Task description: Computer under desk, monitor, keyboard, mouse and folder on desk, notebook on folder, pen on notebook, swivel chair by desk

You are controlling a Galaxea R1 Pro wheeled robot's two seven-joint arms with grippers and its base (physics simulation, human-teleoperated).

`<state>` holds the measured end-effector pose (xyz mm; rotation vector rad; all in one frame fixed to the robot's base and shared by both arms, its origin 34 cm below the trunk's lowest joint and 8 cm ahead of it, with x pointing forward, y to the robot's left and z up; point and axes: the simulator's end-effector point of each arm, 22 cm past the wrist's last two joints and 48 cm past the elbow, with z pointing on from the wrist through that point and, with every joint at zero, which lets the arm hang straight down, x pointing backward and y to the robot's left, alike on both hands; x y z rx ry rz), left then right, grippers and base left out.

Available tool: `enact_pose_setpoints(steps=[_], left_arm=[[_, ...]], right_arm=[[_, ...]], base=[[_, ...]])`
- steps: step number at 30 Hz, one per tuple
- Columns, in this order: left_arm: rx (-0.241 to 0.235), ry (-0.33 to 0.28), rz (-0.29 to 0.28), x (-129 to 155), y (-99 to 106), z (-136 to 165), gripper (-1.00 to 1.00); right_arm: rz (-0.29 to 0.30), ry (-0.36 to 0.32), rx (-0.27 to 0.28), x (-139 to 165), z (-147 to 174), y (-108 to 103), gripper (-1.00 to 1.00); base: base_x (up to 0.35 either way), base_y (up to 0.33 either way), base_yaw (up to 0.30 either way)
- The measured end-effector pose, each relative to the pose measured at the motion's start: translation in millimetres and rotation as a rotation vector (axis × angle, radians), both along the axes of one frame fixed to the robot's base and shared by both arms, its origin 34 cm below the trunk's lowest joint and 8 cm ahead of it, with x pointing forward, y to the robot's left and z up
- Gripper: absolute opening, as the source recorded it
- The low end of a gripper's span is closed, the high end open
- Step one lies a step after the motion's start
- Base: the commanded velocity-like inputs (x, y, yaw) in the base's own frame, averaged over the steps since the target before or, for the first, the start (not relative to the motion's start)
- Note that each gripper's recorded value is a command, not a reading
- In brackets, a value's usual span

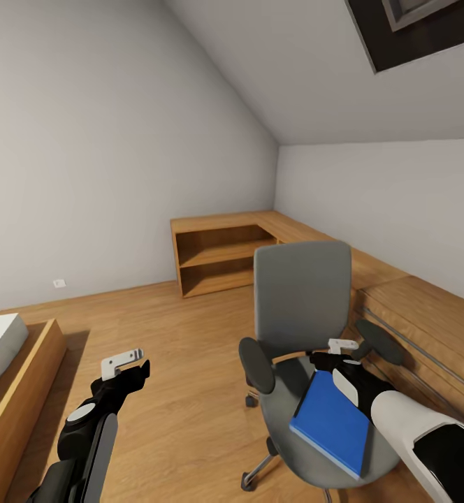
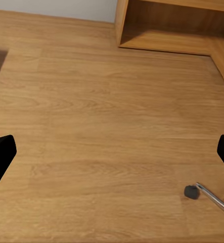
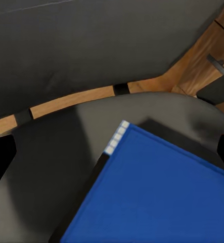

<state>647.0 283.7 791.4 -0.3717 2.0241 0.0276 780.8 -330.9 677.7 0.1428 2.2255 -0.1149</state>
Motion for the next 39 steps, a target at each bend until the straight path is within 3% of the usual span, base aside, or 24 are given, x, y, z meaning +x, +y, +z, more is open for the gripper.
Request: enact_pose_setpoints(steps=[39], left_arm=[[0.001,-0.001,0.002,-10.8,0.9,-76.4,1.0]], right_arm=[[-0.005,-0.003,-0.002,-10.4,-75.5,-2.4,1.0]], base=[[0.0,0.0,0.051]])
